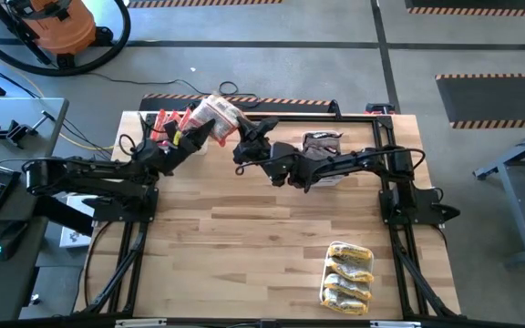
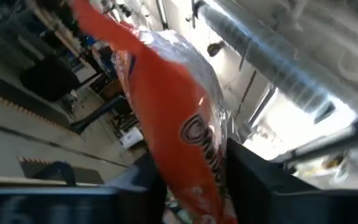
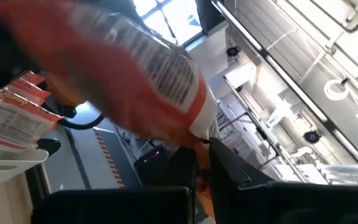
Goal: Sort Maruchan noodles
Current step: Put the orange noodle pack into the top left white bin
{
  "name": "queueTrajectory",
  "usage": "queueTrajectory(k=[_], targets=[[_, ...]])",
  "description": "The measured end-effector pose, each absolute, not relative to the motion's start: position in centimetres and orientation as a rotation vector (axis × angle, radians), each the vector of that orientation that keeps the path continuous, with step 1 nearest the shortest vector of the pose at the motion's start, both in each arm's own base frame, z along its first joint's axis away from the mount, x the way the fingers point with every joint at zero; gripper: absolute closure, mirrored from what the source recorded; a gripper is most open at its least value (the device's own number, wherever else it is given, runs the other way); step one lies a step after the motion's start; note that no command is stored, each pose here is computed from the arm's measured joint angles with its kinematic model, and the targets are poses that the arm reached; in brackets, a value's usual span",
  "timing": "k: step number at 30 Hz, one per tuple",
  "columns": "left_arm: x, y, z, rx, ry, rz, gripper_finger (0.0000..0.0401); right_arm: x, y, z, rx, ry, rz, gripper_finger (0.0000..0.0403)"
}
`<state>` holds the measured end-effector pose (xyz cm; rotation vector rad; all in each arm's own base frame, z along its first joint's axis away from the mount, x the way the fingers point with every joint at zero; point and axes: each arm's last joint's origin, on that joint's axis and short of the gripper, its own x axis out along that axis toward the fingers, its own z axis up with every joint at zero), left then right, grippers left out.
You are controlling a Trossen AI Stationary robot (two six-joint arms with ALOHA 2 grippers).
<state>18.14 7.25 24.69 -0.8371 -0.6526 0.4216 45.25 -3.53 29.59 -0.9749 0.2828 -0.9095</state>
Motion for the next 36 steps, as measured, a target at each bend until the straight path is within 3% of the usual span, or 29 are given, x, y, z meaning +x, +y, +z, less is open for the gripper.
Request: queueTrajectory(k=[6,10,14,18,23,28,36], targets=[[17.5,7.6,25.1,-0.656,-0.606,0.460,0.0381,45.1,-3.5,29.5,-0.942,0.325,-0.968,0.0348],[16.4,8.4,25.2,-0.628,-0.559,0.522,0.0393,45.0,-3.5,29.5,-0.921,0.358,-1.017,0.0302],[15.6,9.3,26.3,-0.631,-0.399,0.562,0.0393,44.8,-3.7,29.1,-0.926,0.445,-1.066,0.0289],[14.9,10.2,29.1,-0.593,-0.145,0.636,0.0393,45.0,-3.8,27.3,-0.916,0.569,-1.017,0.0318],[13.9,11.4,33.4,-0.521,0.266,0.769,0.0392,44.5,-4.5,23.1,-0.723,0.712,-0.702,0.0393],[14.3,14.2,35.2,-0.513,0.675,0.847,0.0392,43.6,-5.4,21.1,-0.470,0.815,-0.489,0.0393],[17.2,20.6,32.8,-0.541,1.153,0.750,0.0392,43.2,-4.4,20.6,-0.475,0.874,-0.447,0.0402]])
